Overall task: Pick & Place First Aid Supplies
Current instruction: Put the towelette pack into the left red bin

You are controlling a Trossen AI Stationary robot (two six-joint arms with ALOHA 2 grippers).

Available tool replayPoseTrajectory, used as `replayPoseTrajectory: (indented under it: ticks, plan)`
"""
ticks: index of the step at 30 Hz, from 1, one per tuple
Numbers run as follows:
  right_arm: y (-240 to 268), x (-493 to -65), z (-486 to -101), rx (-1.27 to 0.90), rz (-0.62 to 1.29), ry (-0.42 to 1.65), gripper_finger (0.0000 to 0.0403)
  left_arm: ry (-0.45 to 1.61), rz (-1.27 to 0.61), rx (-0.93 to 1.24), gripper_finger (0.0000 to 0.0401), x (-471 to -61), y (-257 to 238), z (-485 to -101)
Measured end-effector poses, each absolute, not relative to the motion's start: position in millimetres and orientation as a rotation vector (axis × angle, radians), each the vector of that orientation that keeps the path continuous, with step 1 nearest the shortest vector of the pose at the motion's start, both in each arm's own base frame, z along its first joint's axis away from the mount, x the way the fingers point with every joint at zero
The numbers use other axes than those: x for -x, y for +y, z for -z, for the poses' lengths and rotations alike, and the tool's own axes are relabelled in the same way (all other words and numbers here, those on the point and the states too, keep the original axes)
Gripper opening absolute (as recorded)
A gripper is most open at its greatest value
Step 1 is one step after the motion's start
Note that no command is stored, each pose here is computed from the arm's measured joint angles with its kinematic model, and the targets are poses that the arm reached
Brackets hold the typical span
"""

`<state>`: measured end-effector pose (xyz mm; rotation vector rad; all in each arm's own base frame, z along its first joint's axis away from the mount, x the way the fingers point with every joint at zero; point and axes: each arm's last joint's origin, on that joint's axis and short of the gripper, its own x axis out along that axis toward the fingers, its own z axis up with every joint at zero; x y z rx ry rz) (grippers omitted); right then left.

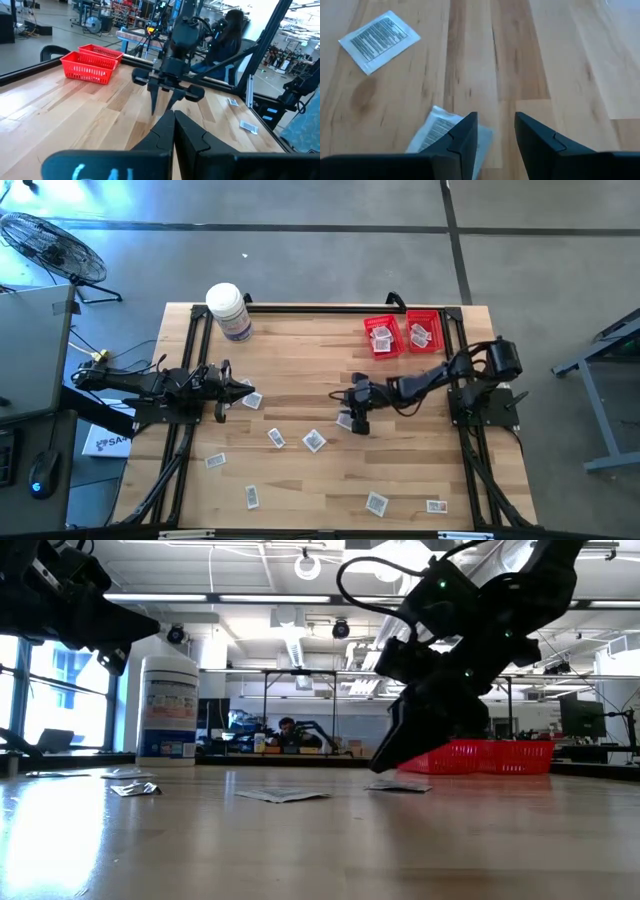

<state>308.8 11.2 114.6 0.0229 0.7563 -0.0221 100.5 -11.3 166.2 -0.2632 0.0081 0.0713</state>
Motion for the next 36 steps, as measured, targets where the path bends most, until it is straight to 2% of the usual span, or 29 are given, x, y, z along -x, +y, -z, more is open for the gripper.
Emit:
replayPoseTrajectory:
  ticks: [4, 16, 29, 36]
  plan:
    - [10, -307, -113, -0.015, -0.040, 0.767, 0.0124, 0.009, -0.071, 0.263, 0.0001, -100, -11, -166]
    - [10, -300, -107, 0.047, -0.072, 0.766, 0.0124, 0.008, -0.071, 0.263, 0.0001, -100, -11, -166]
    - [4, -305, -111, -0.025, -0.089, 0.733, 0.0124, 0.009, -0.071, 0.263, 0.0001, -100, -11, -166]
    - [4, -308, -89, -0.021, -0.107, 0.779, 0.0124, 0.009, -0.071, 0.263, 0.0001, -100, -11, -166]
